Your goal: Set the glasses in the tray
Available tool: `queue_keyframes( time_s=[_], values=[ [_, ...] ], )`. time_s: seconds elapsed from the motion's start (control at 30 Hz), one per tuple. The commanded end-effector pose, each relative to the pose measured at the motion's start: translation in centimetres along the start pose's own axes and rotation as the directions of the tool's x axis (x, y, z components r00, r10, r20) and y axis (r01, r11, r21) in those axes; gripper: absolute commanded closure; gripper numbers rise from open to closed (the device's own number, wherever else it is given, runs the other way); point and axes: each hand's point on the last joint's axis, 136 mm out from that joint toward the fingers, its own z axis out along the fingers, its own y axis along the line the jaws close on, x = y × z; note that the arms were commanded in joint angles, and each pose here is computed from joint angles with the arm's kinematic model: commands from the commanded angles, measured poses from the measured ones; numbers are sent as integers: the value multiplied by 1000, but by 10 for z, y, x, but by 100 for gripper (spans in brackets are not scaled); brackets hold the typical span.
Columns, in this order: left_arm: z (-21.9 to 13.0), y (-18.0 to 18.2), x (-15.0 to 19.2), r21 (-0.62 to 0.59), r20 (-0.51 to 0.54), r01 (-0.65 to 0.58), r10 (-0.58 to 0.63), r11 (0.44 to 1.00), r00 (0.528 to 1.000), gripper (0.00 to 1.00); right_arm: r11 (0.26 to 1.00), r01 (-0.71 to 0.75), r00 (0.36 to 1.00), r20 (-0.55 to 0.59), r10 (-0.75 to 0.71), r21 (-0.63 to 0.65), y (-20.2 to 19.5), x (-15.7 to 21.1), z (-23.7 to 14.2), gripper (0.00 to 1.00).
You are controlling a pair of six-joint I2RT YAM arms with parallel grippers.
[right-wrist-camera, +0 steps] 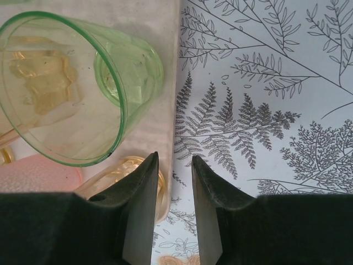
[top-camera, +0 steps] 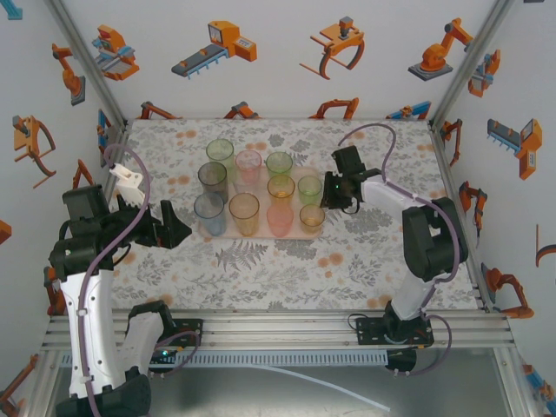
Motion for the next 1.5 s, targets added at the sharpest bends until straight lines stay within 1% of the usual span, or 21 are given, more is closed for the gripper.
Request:
queue_keyframes(
  time_s=[0.0,0.63,1.03,1.47],
  values=[
    [-5,-3,-4,-1,19,-12,12,1000,1000,3,999,-25,1000,-6,25,-20,0,3,7,68],
    [-6,-3,-3,-3,22,-14,14,1000,1000,3,999,-29,998,-60,28,-19,-3,12,26,71],
    [-7,-4,-3,-4,25,-13,13,1000,1000,3,999,-29,996,-81,28,-13,-5,15,36,78],
    [-7,-3,-3,-5,26,-10,10,1000,1000,3,1000,-1,997,-81,3,18,-10,15,34,89]
  ],
)
